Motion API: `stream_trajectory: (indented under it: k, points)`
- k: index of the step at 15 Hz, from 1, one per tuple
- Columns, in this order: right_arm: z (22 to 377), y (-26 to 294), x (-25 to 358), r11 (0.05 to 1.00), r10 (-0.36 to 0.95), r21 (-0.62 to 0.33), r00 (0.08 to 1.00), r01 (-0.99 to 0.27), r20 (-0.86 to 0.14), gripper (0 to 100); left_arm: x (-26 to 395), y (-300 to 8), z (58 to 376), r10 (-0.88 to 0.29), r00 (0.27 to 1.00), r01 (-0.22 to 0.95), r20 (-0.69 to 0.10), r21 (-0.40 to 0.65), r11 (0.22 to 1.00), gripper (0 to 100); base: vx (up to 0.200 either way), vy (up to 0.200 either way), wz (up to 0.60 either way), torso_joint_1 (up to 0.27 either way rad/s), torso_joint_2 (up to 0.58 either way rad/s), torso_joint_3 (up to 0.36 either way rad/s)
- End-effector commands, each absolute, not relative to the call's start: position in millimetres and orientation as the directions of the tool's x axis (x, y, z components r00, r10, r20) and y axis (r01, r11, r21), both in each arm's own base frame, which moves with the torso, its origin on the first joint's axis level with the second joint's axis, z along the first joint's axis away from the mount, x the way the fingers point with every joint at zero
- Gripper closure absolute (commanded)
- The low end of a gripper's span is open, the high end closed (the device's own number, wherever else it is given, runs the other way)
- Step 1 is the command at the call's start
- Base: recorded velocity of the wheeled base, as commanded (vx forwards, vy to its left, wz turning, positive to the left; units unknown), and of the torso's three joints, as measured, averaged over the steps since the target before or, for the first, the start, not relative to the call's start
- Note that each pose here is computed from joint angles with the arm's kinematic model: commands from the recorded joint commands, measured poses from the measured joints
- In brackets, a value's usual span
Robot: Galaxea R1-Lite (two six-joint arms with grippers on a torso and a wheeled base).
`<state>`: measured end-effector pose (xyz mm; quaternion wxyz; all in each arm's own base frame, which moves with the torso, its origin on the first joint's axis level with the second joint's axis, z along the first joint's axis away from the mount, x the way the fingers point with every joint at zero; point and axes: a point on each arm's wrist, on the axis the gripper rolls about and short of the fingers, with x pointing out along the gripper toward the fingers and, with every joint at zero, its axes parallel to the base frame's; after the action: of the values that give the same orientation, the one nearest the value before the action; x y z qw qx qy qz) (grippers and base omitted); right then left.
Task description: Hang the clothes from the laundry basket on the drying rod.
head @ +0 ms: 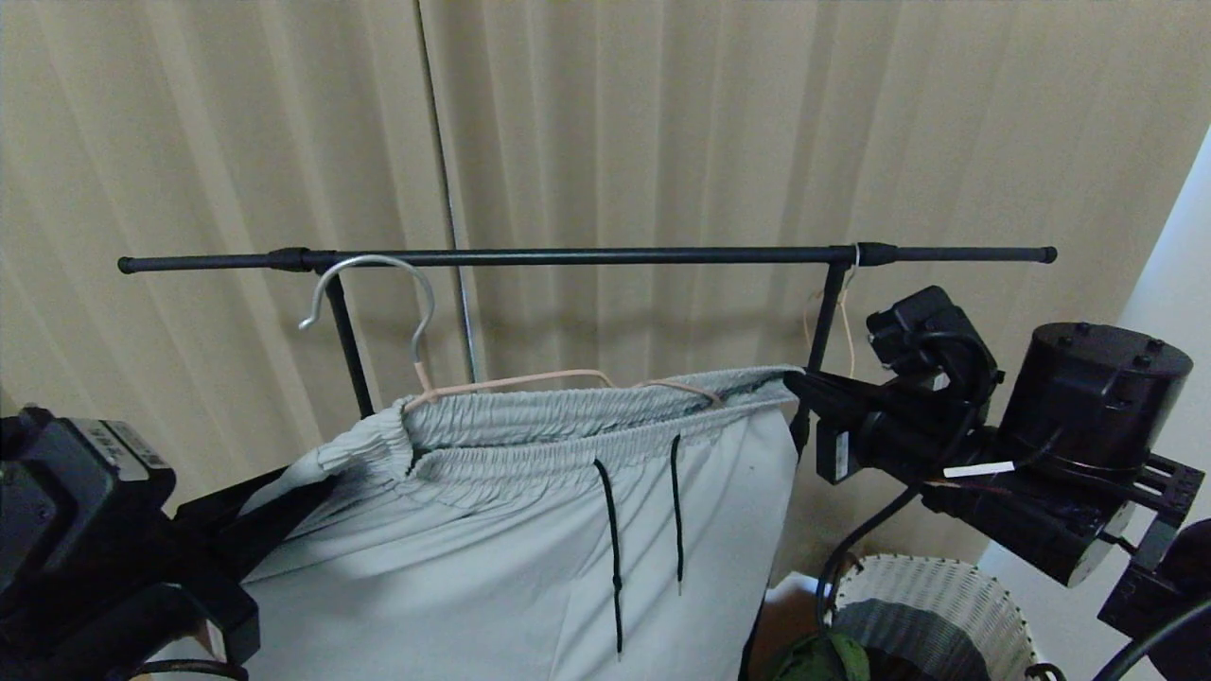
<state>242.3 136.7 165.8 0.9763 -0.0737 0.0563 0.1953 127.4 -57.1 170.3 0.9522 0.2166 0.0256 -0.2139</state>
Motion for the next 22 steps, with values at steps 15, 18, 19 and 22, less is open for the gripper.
stream_trajectory:
  k: [15, 18, 19, 22]
  points:
    - [161.4, 186.9, 208.6, 0.776, 0.596, -0.141, 0.787, -0.615, -0.16, 0, 142.0, -64.0, 167.3, -0.394, 0.9, 0.435, -0.185, 0.35, 0.83, 100, 0.0, 0.0, 0.0, 0.0, 0.0, 0.0]
    - [165.9, 186.5, 208.2, 0.761, 0.61, -0.182, 0.782, -0.623, -0.127, 0, 143.4, -65.4, 171.2, -0.399, 0.901, 0.433, -0.168, 0.334, 0.837, 100, 0.0, 0.0, 0.0, 0.0, 0.0, 0.0]
    - [169.2, 186.5, 208.3, 0.738, 0.636, -0.203, 0.763, -0.644, -0.112, 0, 143.7, -65.5, 172.1, -0.4, 0.903, 0.429, -0.156, 0.333, 0.839, 100, 0.0, 0.0, 0.0, 0.0, 0.0, 0.0]
    - [177.2, 191.1, 211.5, 0.68, 0.693, -0.257, 0.717, -0.686, -0.08, 0, 146.0, -66.5, 172.2, -0.4, 0.906, 0.424, -0.142, 0.334, 0.842, 100, 0.0, 0.0, 0.0, 0.0, 0.0, 0.0]
